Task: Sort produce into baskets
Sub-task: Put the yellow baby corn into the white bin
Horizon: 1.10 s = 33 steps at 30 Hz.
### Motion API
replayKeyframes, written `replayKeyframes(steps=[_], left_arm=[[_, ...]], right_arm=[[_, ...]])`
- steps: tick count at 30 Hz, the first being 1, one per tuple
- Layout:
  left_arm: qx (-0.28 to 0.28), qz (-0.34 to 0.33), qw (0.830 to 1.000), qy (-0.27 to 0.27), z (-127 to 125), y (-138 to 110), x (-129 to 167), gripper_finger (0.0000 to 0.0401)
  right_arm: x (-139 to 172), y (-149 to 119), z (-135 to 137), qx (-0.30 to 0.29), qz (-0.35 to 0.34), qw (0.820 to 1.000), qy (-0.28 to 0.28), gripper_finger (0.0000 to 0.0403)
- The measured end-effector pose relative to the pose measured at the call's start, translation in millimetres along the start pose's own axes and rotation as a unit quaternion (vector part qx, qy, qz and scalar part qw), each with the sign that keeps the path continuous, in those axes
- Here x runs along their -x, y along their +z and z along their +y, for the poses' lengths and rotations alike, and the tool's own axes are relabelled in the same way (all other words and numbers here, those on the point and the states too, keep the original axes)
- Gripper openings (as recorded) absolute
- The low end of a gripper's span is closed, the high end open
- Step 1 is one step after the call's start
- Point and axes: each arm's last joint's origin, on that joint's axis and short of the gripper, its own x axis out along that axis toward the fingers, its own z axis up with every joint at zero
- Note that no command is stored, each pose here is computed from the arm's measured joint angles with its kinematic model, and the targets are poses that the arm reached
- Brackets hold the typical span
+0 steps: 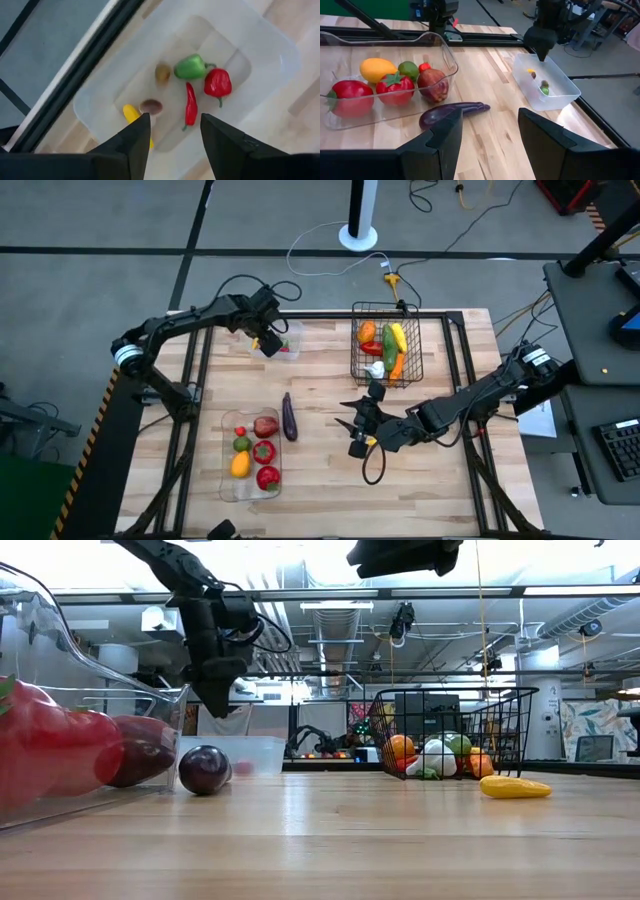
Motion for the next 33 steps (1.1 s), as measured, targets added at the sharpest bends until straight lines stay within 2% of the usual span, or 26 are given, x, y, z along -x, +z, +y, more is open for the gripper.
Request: replayKeyframes(steps=[4,8,16,20,24,31,33], left_arm=[[-0.004,0.005,1.000,-0.004,-6,-4,6,0.0159],[-0.012,-0.023,1.000,-0.015,-20,-6,24,0.0160],[-0.041,-0.107,0.991,-0.063,-72,-31,77,0.0160],[-0.057,-0.151,0.985,-0.066,-103,-52,102,0.0160],[-0.082,-0.173,0.977,-0.092,-135,-73,119,0.0160],[-0.121,-0.205,0.965,-0.109,-180,-109,138,0.0160],[-0.123,-0.216,0.962,-0.110,-189,-119,142,0.0160]], right_arm=[[0,0,0,-0.007,0.000,1.000,0.000,0.0185],[0,0,0,-0.017,0.000,1.000,0.000,0.0185],[0,-2,1,-0.035,0.014,0.999,0.035,0.0185],[1,-5,0,-0.038,0.060,0.996,0.048,0.0185],[5,-8,-1,-0.031,0.120,0.989,0.075,0.0185],[13,-23,-5,0.005,0.237,0.963,0.129,0.0185],[15,-29,-6,0.005,0.265,0.956,0.127,0.0185]])
